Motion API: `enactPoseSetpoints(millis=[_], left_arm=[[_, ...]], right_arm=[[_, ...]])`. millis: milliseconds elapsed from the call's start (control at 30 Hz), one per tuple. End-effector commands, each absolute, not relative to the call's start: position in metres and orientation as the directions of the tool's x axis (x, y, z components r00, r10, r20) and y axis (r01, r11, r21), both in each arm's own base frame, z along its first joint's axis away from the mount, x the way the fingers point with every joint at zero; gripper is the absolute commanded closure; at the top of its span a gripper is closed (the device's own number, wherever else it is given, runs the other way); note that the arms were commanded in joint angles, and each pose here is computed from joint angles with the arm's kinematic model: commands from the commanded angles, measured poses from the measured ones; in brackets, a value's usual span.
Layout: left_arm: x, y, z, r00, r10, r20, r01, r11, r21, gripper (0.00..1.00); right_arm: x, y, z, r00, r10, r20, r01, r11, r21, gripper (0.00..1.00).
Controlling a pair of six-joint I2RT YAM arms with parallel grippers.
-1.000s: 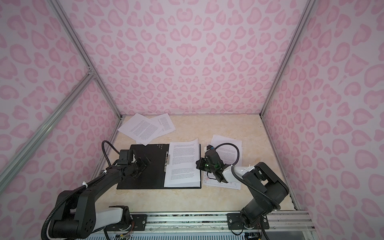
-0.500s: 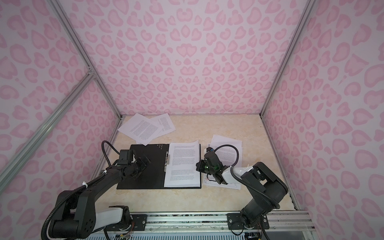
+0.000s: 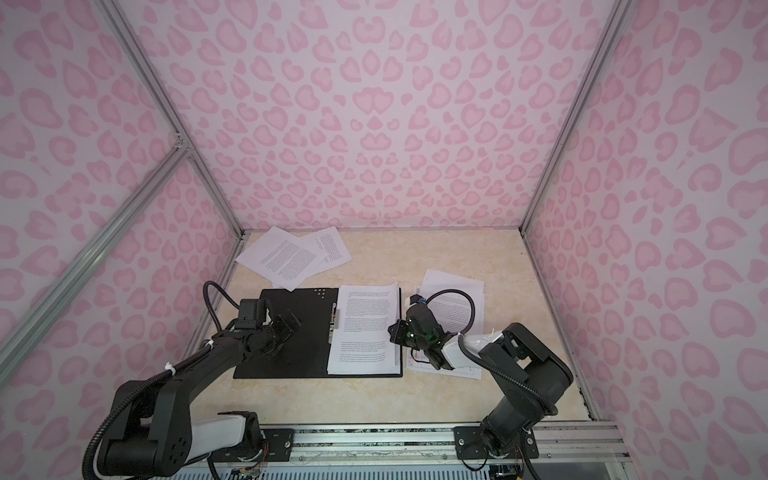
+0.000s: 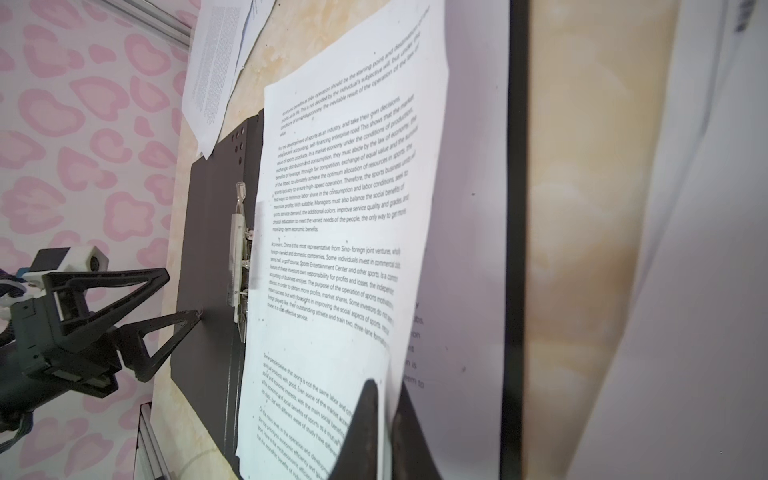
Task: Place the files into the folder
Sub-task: 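Lower the sheet onto the clipped papers with right gripper while left gripper holds the clip, then release the sheet and move both grippers back to the loose sheet pile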
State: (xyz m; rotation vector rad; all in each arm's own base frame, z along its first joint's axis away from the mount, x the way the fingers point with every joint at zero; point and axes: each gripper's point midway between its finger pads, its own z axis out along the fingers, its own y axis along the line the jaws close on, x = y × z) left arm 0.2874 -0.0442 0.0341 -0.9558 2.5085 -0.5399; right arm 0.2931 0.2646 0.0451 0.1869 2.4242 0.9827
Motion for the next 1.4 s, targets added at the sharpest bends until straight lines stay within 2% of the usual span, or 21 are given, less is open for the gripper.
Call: enactPoseSetpoints(millis=[0,100,200,367,433,600,700,833,933,1033,1167,1367], left_arm=[[0.257,-0.039,0.015,-0.696,-0.703,-0.142,-0.614,0.686,-0.390,0.02],[0.258,-0.039,0.016,-0.696,-0.704,-0.143,-0.614,0.686,-0.391,0.03],[0.262,-0.041,0.021,-0.698,-0.702,-0.143,-0.606,0.685,-0.405,0.02],[0.271,-0.046,0.038,-0.708,-0.688,-0.162,-0.570,0.691,-0.446,0.03],[0.276,-0.050,0.047,-0.715,-0.679,-0.167,-0.548,0.693,-0.469,0.03],[0.289,-0.063,0.085,-0.749,-0.628,-0.209,-0.444,0.711,-0.545,0.03],[0.295,-0.083,0.124,-0.778,-0.564,-0.277,-0.331,0.743,-0.582,0.03],[0.296,-0.147,0.169,-0.838,-0.391,-0.380,-0.112,0.806,-0.582,0.03],[0.296,-0.213,0.186,-0.878,-0.239,-0.415,0.060,0.805,-0.590,0.03],[0.298,-0.278,0.186,-0.902,-0.108,-0.417,0.182,0.782,-0.596,0.03],[0.301,-0.362,0.173,-0.917,0.039,-0.396,0.293,0.740,-0.605,0.03],[0.306,-0.442,0.134,-0.939,0.142,-0.313,0.320,0.695,-0.644,0.03]], right_arm=[[0.294,0.265,0.050,-0.847,0.322,-0.422,-0.070,0.721,0.690,0.81],[0.295,0.261,0.052,-0.843,0.319,-0.433,-0.066,0.737,0.673,0.72],[0.295,0.256,0.052,-0.839,0.325,-0.437,-0.045,0.759,0.650,0.57],[0.296,0.238,0.056,-0.830,0.327,-0.452,0.009,0.818,0.575,0.22],[0.298,0.229,0.061,-0.826,0.330,-0.458,0.032,0.838,0.545,0.15],[0.317,0.185,0.085,-0.807,0.368,-0.461,0.096,0.853,0.514,0.08],[0.332,0.135,0.099,-0.784,0.404,-0.471,0.167,0.869,0.466,0.04],[0.343,0.061,0.100,-0.747,0.490,-0.449,0.288,0.847,0.446,0.04],[0.351,0.013,0.098,-0.693,0.581,-0.426,0.378,0.796,0.472,0.04],[0.362,-0.026,0.096,-0.628,0.643,-0.438,0.447,0.759,0.474,0.04],[0.388,-0.051,0.087,-0.565,0.704,-0.429,0.459,0.701,0.546,0.04],[0.434,-0.064,0.077,-0.539,0.708,-0.456,0.399,0.692,0.601,0.04]])
